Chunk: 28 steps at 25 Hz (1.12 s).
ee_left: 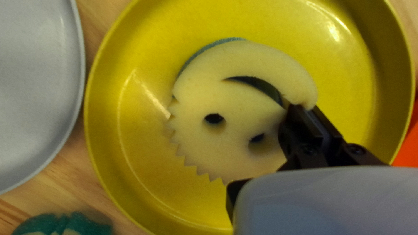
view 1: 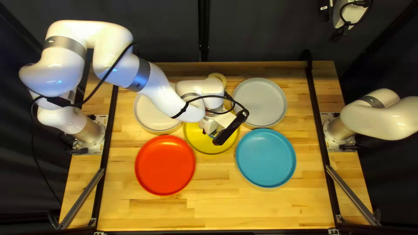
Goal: Pick up sponge and scrub the plate
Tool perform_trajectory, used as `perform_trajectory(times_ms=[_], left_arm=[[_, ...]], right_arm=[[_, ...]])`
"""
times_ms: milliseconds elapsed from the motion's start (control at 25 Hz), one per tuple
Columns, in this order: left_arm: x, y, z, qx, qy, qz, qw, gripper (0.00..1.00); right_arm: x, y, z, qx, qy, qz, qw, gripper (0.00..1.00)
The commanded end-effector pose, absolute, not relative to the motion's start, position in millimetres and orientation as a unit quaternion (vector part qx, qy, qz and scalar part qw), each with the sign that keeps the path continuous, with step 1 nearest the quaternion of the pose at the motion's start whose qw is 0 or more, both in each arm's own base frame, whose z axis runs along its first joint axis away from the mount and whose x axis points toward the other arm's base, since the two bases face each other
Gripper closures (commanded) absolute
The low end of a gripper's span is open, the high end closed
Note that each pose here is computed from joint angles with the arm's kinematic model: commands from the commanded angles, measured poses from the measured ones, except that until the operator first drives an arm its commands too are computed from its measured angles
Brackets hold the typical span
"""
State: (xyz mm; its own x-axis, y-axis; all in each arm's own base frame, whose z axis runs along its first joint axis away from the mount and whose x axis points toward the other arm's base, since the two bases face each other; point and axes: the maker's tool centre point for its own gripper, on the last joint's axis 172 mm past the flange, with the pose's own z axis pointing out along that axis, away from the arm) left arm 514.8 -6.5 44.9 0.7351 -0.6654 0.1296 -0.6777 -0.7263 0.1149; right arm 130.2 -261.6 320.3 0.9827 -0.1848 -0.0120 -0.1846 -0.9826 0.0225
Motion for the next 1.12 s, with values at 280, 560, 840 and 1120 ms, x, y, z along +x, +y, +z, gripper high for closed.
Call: perform_trajectory(times_ms=[280,560,840,1120], left_arm=[[491,9,53,0.934,-0.347,0.033,0.08,1.0],[499,-26,62,0.933,-0.351,0.039,0.068,1.0],[488,-79,95,0.932,-0.356,0.05,0.04,1.0],[499,-154,112,0.925,-0.374,0.068,0.009,1.0]], right_arm=[[130,-262,320,0.996,-0.093,-0.007,0.011,0.0],[130,-262,320,0.996,-0.093,-0.007,0.011,0.0],[130,-262,320,0.996,-0.093,-0.007,0.011,0.0],[130,-262,320,0.996,-0.093,-0.007,0.011,0.0]])
